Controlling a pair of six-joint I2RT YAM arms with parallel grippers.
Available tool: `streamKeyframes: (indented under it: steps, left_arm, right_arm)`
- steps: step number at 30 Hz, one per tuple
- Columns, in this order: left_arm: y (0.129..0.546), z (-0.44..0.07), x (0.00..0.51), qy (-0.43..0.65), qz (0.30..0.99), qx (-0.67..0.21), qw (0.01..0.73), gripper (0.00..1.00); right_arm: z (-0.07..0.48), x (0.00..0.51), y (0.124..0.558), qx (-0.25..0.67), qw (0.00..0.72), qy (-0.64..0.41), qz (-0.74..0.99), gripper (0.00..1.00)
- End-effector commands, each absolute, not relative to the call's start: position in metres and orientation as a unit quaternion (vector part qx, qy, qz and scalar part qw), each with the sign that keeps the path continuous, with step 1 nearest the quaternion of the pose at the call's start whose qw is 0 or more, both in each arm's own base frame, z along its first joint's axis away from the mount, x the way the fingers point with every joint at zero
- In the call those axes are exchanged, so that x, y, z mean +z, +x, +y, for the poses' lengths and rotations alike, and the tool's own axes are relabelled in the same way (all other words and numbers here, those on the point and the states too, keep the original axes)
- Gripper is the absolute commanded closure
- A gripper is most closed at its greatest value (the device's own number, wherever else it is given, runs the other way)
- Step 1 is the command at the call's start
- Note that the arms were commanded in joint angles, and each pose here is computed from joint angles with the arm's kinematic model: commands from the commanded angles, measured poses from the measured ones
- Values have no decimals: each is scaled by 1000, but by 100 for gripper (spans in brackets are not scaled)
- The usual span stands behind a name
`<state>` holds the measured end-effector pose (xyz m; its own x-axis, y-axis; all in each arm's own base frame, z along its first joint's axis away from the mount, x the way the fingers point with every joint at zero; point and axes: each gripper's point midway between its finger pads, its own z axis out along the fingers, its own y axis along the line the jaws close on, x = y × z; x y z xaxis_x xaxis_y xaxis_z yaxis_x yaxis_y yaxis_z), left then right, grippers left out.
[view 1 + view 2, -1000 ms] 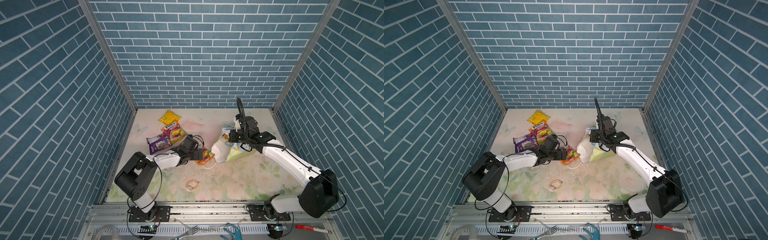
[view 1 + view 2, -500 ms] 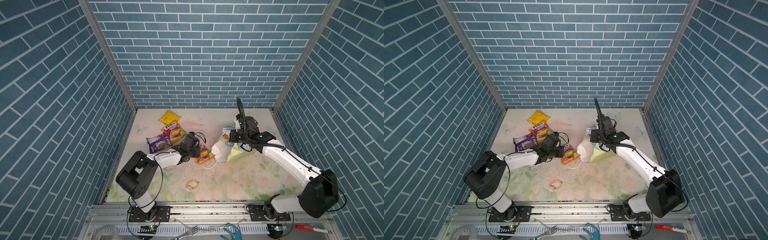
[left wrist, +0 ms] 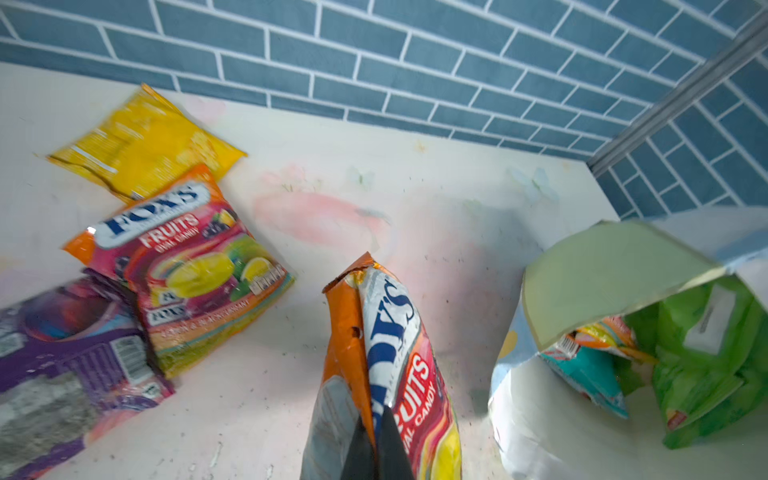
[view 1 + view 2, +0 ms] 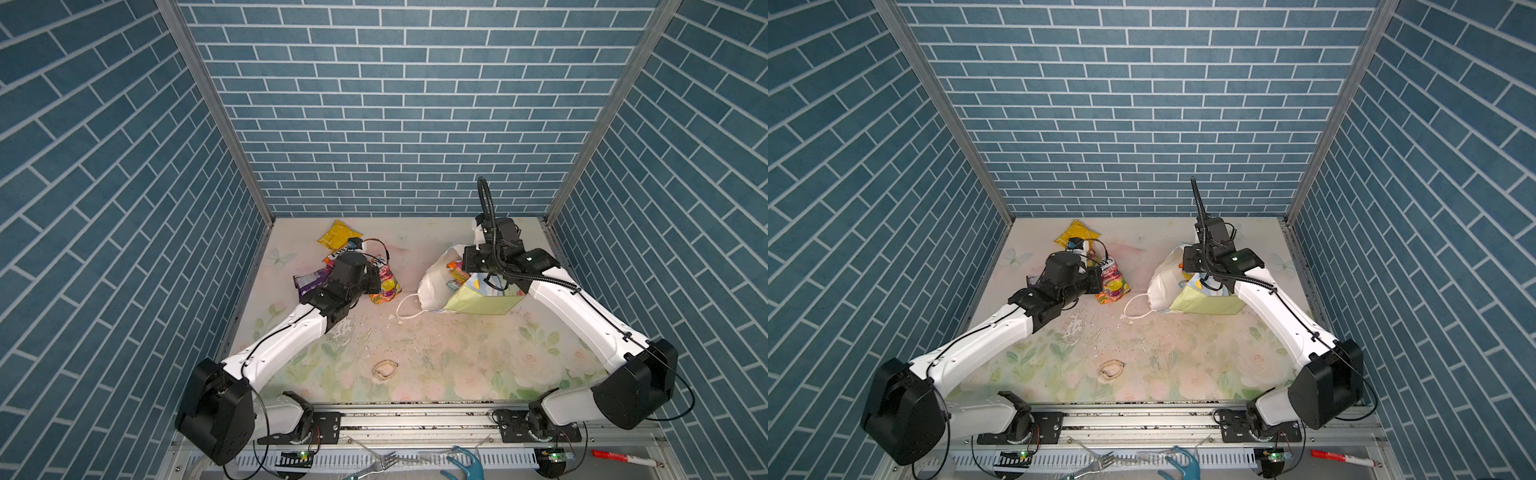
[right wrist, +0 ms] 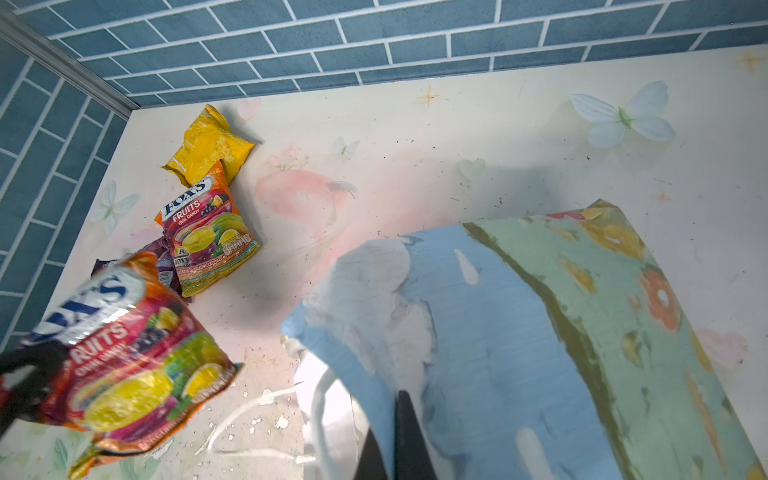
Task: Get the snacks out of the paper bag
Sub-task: 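Carry the Fox's bag beside the other snacks and release it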
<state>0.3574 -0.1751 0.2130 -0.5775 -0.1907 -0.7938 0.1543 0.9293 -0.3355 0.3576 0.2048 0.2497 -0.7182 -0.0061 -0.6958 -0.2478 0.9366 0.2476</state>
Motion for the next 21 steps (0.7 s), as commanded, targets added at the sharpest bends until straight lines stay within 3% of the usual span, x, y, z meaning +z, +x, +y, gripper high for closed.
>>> streamKeyframes:
  steps: [1, 21]
  left_arm:
    - [366, -141, 239, -42, 855, -163, 491, 100]
    - [401, -28, 222, -169, 859, -61, 480, 100]
  right_arm:
    - [212, 279, 358, 188, 393, -84, 896, 100]
    - [214, 299, 334, 246, 412, -81, 874, 100]
